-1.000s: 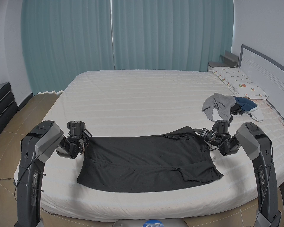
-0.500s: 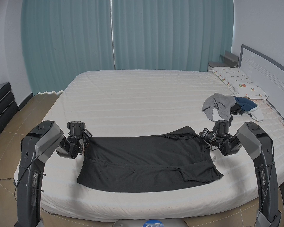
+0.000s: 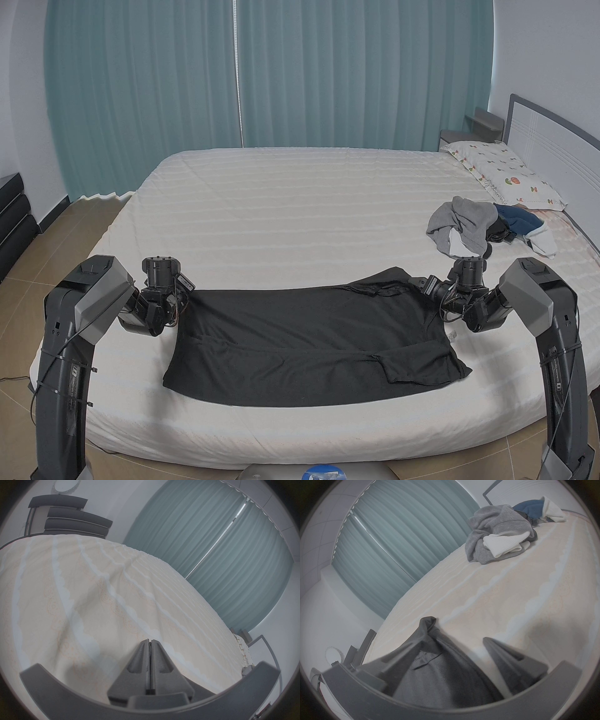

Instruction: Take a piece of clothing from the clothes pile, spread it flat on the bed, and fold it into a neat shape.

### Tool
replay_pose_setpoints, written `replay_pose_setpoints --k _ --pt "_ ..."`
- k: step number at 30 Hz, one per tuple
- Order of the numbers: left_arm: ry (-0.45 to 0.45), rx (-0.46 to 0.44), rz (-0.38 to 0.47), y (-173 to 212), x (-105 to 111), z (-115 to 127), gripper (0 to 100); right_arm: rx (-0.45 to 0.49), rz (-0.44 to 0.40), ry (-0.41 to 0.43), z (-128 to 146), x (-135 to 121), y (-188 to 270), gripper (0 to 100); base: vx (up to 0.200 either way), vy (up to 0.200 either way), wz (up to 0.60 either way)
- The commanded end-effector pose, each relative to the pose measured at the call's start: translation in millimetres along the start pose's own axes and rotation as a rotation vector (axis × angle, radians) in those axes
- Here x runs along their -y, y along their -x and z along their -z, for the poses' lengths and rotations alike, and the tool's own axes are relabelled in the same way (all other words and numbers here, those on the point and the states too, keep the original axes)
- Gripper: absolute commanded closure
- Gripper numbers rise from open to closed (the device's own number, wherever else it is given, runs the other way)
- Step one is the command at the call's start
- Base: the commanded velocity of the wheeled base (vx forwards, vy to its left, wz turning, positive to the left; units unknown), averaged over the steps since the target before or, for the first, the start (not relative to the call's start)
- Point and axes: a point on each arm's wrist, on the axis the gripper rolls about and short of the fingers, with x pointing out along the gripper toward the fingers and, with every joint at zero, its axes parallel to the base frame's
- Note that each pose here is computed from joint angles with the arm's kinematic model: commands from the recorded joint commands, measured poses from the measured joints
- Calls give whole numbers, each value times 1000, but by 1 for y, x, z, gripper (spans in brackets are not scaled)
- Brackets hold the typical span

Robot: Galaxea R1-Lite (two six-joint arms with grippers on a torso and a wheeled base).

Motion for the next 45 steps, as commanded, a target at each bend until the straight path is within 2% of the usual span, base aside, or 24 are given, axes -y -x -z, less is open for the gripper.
replay_pose_setpoints --k 1,17,27,31,38,45 --pt "1 2 1 0 0 0 100 -16 9 -1 5 2 0 100 0 0 0" --pt "1 1 0 0 0 0 100 -22 0 -6 3 0 8 100 0 0 0" --pt "3 6 2 1 1 -4 100 21 -16 -7 -12 -4 15 100 0 0 0" --pt "8 12 -6 2 -2 -9 100 7 -22 -14 -13 -4 27 100 0 0 0" --pt "17 30 1 13 6 -25 100 91 -76 -25 -28 -3 33 100 0 0 0" --pt "24 39 1 14 5 -30 100 111 -81 -45 -31 1 39 100 0 0 0"
